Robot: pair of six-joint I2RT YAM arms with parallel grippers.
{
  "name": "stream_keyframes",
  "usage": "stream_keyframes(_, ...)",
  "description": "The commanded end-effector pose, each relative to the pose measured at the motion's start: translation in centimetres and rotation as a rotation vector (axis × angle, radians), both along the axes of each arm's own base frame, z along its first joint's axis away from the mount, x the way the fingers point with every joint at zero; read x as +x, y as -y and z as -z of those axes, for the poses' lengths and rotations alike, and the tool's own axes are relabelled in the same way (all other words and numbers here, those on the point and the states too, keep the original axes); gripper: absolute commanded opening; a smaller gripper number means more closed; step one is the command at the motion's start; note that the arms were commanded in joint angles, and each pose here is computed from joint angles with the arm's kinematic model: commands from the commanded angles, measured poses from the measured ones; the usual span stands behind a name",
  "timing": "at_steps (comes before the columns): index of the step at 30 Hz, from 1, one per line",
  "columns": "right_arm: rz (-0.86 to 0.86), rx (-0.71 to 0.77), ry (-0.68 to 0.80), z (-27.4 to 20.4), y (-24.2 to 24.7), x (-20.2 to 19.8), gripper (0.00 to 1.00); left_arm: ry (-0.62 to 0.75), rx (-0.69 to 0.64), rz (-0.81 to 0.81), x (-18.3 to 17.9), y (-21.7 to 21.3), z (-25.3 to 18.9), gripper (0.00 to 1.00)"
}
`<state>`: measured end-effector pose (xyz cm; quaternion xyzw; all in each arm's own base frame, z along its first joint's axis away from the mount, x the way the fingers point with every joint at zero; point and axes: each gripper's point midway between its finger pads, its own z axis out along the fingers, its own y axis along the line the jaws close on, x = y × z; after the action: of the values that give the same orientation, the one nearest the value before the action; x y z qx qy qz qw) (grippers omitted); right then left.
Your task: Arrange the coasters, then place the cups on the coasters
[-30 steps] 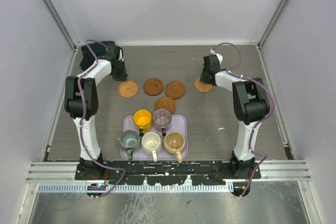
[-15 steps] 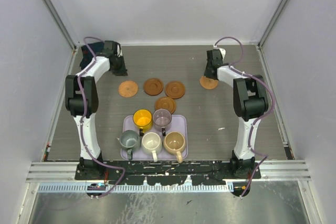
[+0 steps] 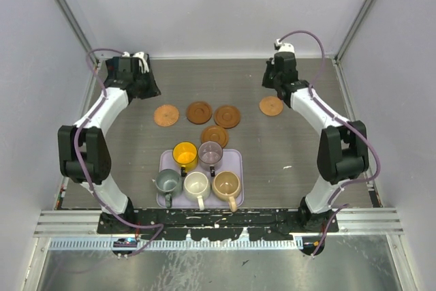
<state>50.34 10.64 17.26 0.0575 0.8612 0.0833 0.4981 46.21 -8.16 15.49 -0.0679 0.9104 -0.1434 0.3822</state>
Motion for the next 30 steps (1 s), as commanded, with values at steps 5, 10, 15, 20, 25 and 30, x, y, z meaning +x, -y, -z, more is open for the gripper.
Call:
stream_keyframes(5, -0.283, -0.027, -0.07, 2.4, -10.2, -7.2, 0.03, -0.112, -0.098, 0.04, -2.9, 1.7, 5.4, 0.23)
stream_keyframes(10, -0.378, -0.02, -0.124, 4.9, -14.4, -8.8, 0.03, -0.091, -0.161, 0.111, -3.0, 4.6, 5.3, 0.24)
stream_keyframes(15, -0.412, -0.024, -0.163, 6.6, -16.7, -8.4, 0.01, -0.058, -0.195, 0.239, -2.9, 9.4, 4.2, 0.24)
stream_keyframes(20, -0.407, -0.026, -0.212, 8.8, -17.4, -7.9, 0.01, -0.068, -0.243, 0.329, -2.3, 13.5, 4.5, 0.24)
stream_keyframes(25, -0.401, -0.039, -0.245, 10.8, -17.6, -7.5, 0.01, -0.102, -0.265, 0.364, -1.6, 15.8, 5.7, 0.25)
stream_keyframes(30, -0.375, -0.077, -0.273, 12.4, -17.2, -6.9, 0.01, -0.143, -0.274, 0.377, -1.1, 16.8, 7.1, 0.25)
